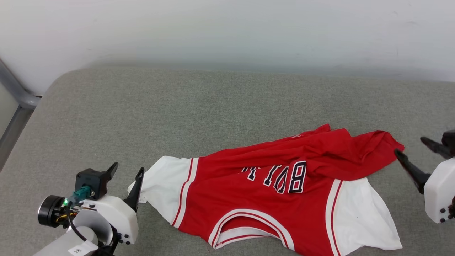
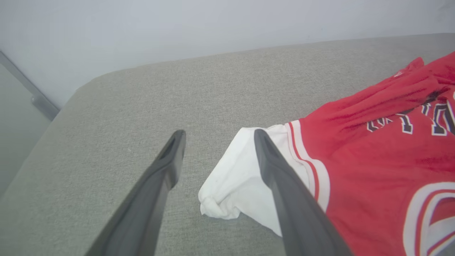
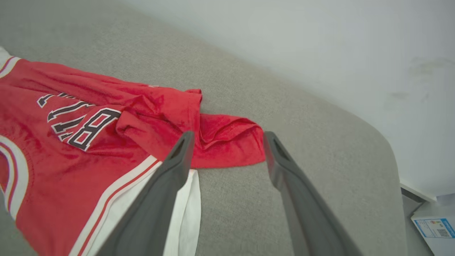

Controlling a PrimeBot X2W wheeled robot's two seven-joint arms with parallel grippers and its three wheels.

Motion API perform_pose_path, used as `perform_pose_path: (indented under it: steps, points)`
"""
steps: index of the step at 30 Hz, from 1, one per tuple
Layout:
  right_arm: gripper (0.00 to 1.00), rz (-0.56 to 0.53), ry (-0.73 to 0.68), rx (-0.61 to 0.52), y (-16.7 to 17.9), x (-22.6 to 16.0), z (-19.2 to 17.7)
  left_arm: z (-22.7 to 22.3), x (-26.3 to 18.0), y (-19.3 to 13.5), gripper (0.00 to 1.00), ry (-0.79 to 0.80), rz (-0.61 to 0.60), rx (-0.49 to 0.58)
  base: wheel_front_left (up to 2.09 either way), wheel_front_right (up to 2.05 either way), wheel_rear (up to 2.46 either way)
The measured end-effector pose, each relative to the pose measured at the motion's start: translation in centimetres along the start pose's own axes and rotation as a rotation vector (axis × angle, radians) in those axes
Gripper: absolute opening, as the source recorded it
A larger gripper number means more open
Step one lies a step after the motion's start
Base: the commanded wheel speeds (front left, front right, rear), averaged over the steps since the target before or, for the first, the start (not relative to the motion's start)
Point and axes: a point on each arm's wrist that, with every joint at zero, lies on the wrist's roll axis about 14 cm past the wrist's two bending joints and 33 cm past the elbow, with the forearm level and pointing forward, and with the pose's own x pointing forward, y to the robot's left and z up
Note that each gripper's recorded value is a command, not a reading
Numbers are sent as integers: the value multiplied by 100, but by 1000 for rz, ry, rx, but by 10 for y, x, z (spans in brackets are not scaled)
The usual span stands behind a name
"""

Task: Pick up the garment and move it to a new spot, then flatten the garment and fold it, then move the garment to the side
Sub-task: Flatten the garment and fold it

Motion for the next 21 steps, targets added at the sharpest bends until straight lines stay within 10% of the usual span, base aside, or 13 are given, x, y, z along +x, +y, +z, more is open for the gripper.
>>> perform_pose_path:
  steps: [21]
  points:
    - [100,297,796,86,49,-21,-137,30,-14,-1,100,-252,223,-40,0,0,0]
